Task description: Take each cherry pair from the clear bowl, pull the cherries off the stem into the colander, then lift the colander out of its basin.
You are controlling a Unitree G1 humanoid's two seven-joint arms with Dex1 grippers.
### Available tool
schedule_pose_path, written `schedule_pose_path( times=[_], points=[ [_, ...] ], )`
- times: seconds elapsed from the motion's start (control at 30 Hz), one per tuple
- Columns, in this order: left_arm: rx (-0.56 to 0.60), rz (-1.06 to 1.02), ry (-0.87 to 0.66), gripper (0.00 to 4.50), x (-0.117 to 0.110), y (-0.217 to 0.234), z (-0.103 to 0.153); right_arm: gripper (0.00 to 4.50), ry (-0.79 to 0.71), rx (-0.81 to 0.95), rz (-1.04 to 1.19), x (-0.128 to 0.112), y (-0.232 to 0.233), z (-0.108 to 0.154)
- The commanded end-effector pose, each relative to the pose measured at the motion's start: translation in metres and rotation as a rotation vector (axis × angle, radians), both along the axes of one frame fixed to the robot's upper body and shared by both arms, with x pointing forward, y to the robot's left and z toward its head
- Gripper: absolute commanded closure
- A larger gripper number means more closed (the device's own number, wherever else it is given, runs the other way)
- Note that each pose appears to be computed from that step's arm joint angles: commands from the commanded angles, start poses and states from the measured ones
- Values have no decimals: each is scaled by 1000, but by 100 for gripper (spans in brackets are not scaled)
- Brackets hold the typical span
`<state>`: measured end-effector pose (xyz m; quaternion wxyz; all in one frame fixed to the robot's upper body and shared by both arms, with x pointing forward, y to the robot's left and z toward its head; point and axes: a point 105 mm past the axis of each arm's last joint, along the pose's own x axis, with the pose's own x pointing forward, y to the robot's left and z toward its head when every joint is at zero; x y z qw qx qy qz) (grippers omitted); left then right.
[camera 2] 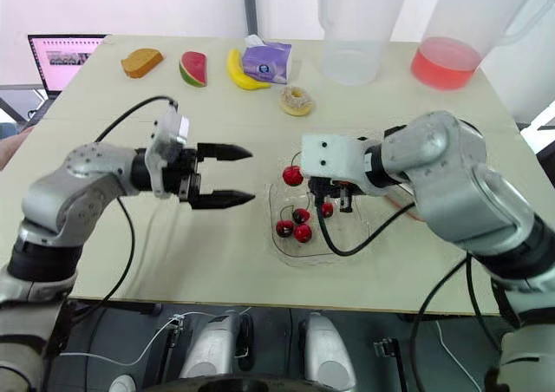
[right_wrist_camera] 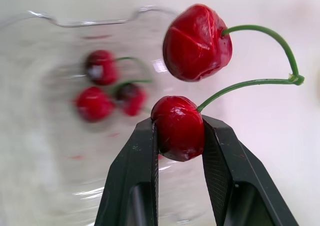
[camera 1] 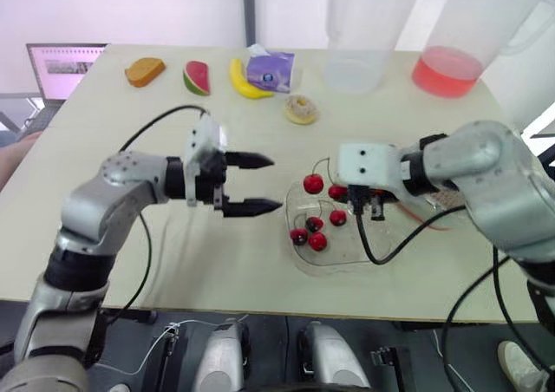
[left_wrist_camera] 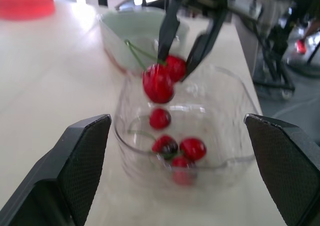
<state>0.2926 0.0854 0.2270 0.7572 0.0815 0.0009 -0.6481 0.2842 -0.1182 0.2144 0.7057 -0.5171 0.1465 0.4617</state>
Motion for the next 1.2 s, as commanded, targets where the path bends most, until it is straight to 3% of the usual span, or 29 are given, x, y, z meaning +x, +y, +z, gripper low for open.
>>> schedule_pose_path(
  times=[0.03, 0.27, 0.7, 1.1, 1.2],
  points=[
    [-74, -15, 10, 0, 5, -5, 23, 372, -201, -33, 113, -6, 3, 12],
    [-56, -28, 152, 0, 19, -34, 28, 372, -380, -90, 214, -13, 13, -2],
    [62, 93, 362, 0, 26, -63, 6, 372, -392, -158, 201, -7, 11, -12],
    [98, 124, 395, 0, 23, -77, -8, 372, -375, -160, 217, -7, 15, -14],
    [96, 124, 406, 90, 23, -78, -10, 373, -376, -160, 219, -6, 15, -13]
  ],
)
